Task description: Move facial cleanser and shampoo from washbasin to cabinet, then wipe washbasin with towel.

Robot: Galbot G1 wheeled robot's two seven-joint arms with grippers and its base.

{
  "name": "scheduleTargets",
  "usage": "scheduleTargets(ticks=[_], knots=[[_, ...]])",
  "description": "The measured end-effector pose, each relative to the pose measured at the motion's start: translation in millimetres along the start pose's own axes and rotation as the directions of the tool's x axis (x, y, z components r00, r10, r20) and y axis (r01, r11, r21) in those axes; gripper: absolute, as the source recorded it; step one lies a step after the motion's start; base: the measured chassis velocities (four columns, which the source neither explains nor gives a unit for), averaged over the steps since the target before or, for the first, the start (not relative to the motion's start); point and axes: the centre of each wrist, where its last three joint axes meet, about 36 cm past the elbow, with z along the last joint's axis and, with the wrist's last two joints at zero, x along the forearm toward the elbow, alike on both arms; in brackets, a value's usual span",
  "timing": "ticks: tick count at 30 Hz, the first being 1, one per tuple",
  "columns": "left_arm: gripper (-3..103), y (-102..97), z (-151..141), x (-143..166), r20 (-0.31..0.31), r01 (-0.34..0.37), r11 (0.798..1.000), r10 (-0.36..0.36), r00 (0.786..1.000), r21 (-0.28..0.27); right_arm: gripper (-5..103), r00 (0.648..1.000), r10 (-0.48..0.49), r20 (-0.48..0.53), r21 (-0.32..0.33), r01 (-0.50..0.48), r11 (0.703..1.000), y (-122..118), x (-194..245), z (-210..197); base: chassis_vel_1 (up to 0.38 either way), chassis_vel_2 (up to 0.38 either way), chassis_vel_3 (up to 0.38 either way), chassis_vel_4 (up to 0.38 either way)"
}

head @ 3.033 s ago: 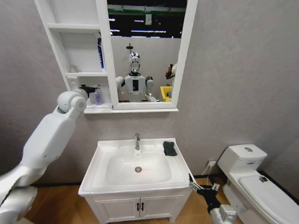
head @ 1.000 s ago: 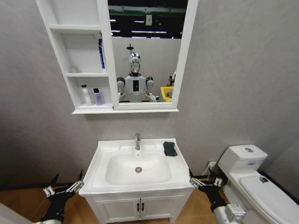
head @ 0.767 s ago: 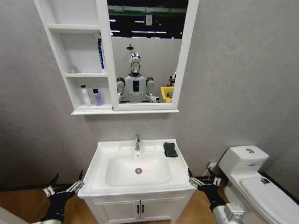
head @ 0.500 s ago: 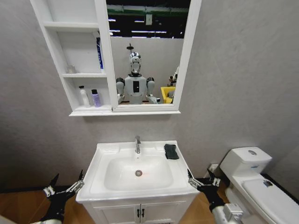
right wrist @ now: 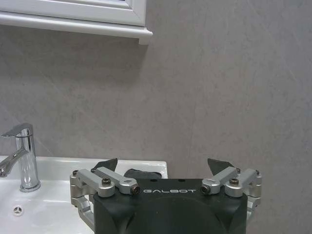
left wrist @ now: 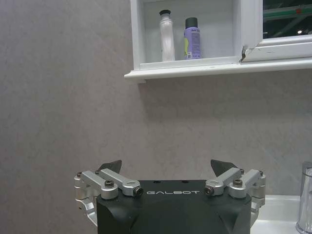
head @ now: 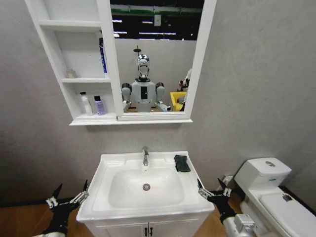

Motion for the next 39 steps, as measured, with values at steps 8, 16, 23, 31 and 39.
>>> scheduleTargets(ticks=[8,16,23,31,39], knots=[[100,0.0,0,0,0.0,0.0,1.0,0.0,1.0,0.0,100,0.999,0.047,0.004,0.005,-0.047,0.999,-17,-40,5,-0.017,0.019,0.03,-0.02],[100,0.0,0,0,0.0,0.0,1.0,0.0,1.0,0.0,100,0.988,0.114,-0.108,-0.024,-0.117,0.993,-50,-135,31,0.0,0.0,0.0,0.0],[100,0.0,0,0,-0.001,0.0,1.0,0.0,1.0,0.0,100,0.986,0.04,-0.159,-0.02,-0.043,0.999,-50,-234,33,0.0,0.0,0.0,0.0],[100,0.0,0,0,-0.001,0.0,1.0,0.0,1.0,0.0,100,0.956,-0.033,-0.291,-0.102,0.003,0.995,27,-293,27,0.0,0.0,0.0,0.0],[100,0.0,0,0,0.0,0.0,1.0,0.0,1.0,0.0,100,0.912,0.051,-0.407,-0.05,-0.078,0.996,25,-306,13,0.0,0.0,0.0,0.0]])
